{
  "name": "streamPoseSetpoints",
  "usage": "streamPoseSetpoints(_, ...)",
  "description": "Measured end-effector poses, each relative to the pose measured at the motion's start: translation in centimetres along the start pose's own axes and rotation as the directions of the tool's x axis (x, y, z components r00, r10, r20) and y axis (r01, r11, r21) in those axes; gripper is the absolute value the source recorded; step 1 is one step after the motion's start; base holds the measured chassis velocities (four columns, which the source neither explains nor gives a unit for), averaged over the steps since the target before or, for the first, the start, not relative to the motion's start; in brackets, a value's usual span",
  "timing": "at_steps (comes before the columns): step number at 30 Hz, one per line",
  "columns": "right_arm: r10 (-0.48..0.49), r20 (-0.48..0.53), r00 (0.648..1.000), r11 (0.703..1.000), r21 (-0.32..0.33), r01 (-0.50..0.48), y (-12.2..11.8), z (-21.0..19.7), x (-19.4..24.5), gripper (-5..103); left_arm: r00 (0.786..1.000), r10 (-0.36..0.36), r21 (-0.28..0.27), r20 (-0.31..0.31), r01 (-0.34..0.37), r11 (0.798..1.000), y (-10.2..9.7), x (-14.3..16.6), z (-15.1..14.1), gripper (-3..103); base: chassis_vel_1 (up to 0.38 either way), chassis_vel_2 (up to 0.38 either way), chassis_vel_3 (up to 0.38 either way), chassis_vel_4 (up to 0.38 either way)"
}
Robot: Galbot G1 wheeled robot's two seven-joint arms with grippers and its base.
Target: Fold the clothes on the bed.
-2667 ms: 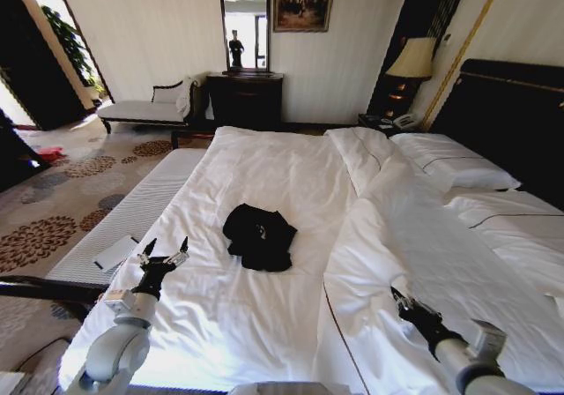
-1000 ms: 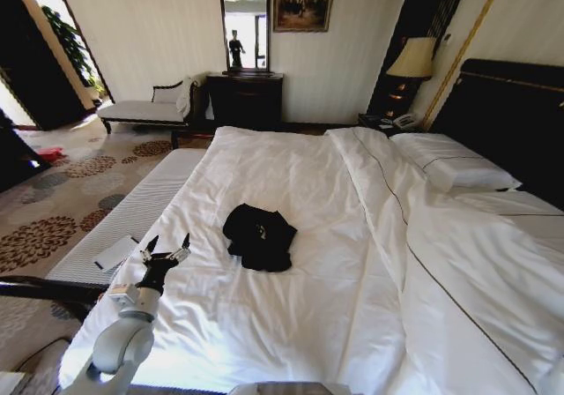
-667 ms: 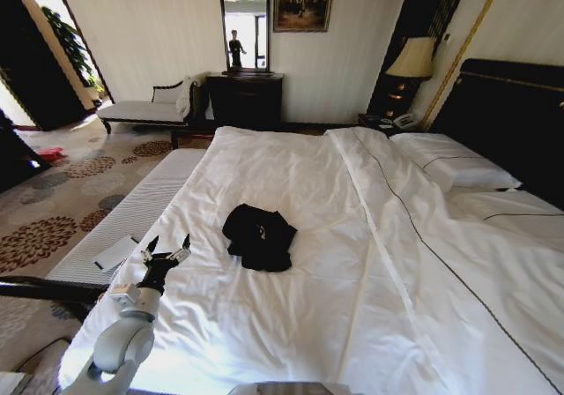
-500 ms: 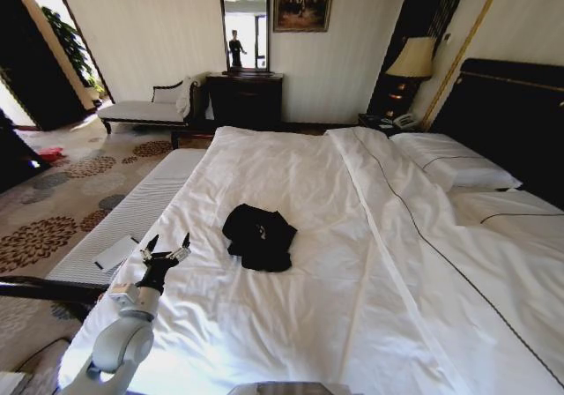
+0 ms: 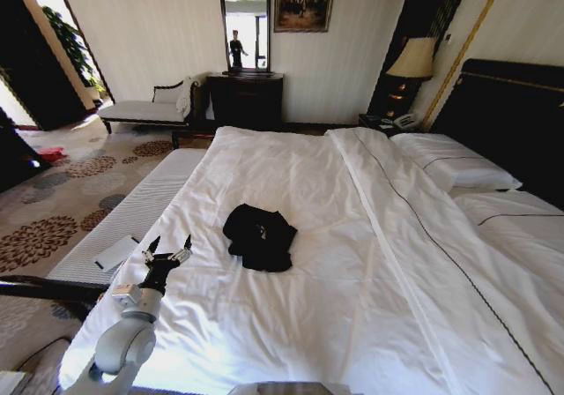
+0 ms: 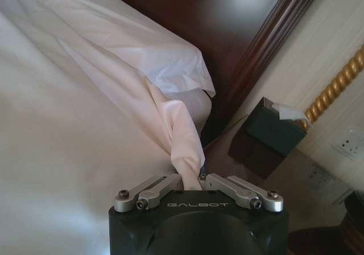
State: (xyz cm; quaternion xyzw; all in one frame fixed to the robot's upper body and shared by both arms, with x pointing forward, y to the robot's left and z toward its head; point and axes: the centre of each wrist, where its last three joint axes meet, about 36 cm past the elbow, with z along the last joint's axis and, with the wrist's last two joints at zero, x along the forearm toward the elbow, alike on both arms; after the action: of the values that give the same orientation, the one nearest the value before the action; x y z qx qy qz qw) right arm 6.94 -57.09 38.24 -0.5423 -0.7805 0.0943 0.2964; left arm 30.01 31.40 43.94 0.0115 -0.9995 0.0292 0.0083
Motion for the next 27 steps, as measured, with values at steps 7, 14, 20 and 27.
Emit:
streamPoseSetpoints(7, 0.045, -0.027, 0.999, 0.999, 0.028, -0.044, 0.3, 3.3, -2.0, 1, 1.000, -0.002, -0.002, -0.001, 0.002, 1.000, 0.0, 0.1, -0.1, 100, 0.000, 0.000, 0.000, 0.000)
streamPoseSetpoints(14, 0.060, -0.048, 0.997, 0.998, 0.024, -0.059, 0.6, 4.6, -3.2, 1, 1.000, 0.000, -0.004, -0.003, 0.000, 1.000, -0.1, 0.2, -0.2, 100, 0.000, 0.000, 0.000, 0.000)
streamPoseSetpoints(20, 0.063, -0.070, 0.996, 0.998, 0.024, -0.062, 1.5, 5.4, -3.5, 1, 1.000, 0.001, -0.005, -0.002, -0.001, 1.000, -0.2, 0.4, -0.2, 100, 0.000, 0.000, 0.000, 0.000)
streamPoseSetpoints(27, 0.052, -0.087, 0.995, 0.999, -0.010, -0.053, 2.1, 5.7, -3.2, -1, 1.000, -0.003, -0.009, -0.004, 0.003, 1.000, -0.1, 0.7, -0.3, 100, 0.000, 0.000, 0.000, 0.000)
